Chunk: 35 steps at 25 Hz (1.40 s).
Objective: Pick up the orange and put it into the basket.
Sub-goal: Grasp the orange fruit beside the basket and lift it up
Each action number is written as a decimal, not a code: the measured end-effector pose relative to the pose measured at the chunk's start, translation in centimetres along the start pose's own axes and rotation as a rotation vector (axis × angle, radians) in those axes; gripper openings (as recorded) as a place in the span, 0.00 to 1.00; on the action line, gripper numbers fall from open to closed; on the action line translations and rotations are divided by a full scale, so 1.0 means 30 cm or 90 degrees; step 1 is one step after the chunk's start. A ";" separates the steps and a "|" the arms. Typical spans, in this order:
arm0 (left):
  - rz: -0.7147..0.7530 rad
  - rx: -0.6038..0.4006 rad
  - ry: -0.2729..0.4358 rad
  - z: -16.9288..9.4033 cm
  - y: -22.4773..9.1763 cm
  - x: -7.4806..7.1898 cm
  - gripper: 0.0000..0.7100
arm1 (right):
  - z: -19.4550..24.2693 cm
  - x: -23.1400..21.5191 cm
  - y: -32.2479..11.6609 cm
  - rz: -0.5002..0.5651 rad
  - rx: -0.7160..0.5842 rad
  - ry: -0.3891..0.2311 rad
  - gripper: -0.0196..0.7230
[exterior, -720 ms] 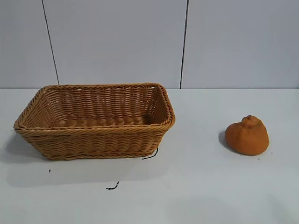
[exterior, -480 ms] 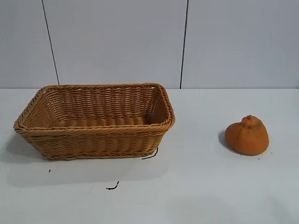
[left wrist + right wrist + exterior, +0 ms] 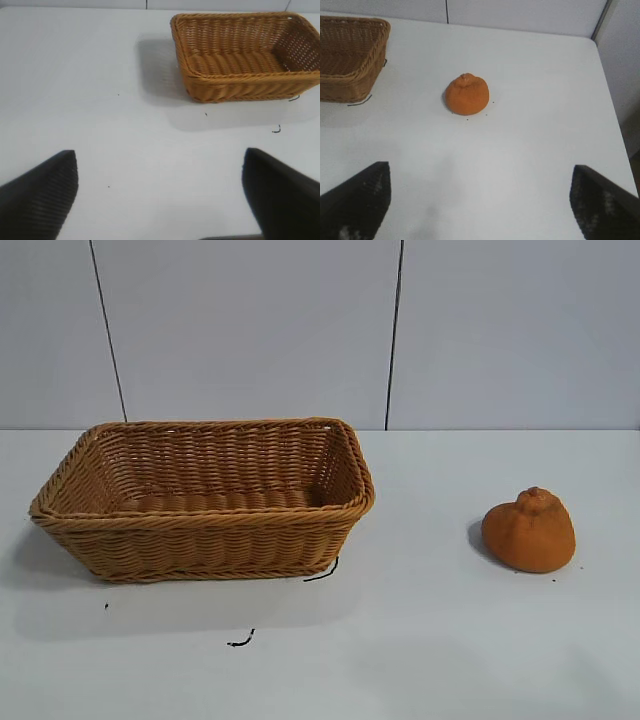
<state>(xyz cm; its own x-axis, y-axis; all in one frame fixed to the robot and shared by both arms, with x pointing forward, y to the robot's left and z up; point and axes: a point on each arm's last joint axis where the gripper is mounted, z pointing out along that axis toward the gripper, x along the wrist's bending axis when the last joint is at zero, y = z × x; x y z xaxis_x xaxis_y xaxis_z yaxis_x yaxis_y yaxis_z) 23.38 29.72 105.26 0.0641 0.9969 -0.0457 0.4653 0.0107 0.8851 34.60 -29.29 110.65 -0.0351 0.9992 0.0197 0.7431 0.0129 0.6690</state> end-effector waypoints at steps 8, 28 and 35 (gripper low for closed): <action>0.000 0.000 0.000 0.000 0.000 0.000 0.90 | 0.278 0.010 0.336 0.013 0.139 0.005 0.96; 0.000 0.001 0.000 0.000 0.000 0.000 0.90 | 0.968 0.037 0.423 0.041 0.371 0.057 0.94; 0.000 0.001 0.000 0.000 0.000 0.000 0.90 | 1.105 0.034 0.349 0.058 0.411 0.048 0.94</action>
<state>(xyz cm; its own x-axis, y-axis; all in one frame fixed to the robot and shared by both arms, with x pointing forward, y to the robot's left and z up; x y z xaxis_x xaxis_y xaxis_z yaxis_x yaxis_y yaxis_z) 23.37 29.72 105.25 0.0641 0.9969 -0.0457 0.4662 0.0106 0.8846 64.51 -26.88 93.04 0.0174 0.9922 0.1233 0.9963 -0.0277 0.0817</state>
